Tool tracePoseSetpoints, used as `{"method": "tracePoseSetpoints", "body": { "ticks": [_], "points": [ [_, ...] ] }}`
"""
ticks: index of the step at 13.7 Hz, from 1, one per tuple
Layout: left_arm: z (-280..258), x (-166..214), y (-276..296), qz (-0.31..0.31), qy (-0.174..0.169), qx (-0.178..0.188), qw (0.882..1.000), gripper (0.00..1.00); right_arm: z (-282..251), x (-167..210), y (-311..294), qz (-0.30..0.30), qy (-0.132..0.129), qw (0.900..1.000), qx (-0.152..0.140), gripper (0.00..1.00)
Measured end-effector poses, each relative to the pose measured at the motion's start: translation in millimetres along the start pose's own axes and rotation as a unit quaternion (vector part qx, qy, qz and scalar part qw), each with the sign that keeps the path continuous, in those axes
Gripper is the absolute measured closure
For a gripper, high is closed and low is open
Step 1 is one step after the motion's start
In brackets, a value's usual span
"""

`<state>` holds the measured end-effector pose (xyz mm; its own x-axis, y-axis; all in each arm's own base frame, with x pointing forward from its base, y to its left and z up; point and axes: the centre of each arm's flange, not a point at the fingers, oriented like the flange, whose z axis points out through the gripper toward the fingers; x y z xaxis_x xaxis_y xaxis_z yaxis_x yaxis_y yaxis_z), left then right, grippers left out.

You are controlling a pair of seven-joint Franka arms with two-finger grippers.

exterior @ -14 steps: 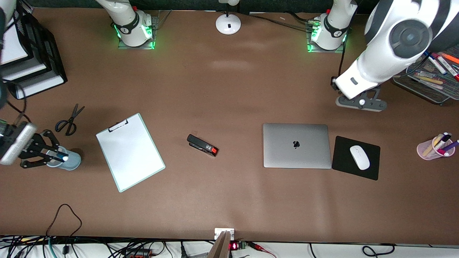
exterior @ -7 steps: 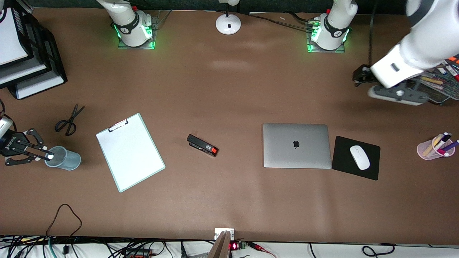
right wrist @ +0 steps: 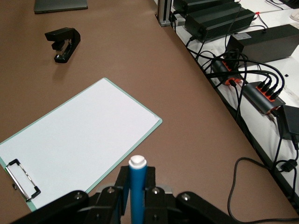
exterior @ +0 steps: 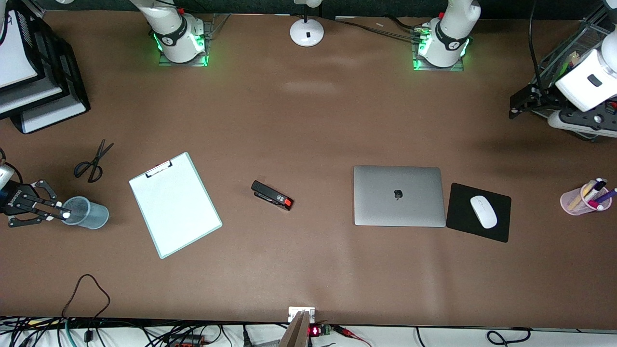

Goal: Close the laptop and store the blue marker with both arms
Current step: 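Carry the blue marker with the right gripper over the light blue cup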

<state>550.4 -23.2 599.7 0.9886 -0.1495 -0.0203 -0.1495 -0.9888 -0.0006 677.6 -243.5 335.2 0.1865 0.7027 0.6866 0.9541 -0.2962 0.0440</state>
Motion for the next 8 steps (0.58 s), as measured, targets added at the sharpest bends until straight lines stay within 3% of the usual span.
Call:
{"method": "tracePoseSetpoints", "body": {
  "ticks": [5,8],
  "points": [
    [-2,4,9,-0.031,0.011,0.001,0.999,0.00,-10,-6,-11,-0.039,0.037,0.998,0.039,0.82],
    [-3,6,9,-0.033,0.023,0.001,0.999,0.00,-19,-16,-15,-0.058,0.046,0.996,0.043,0.82]
  ]
}}
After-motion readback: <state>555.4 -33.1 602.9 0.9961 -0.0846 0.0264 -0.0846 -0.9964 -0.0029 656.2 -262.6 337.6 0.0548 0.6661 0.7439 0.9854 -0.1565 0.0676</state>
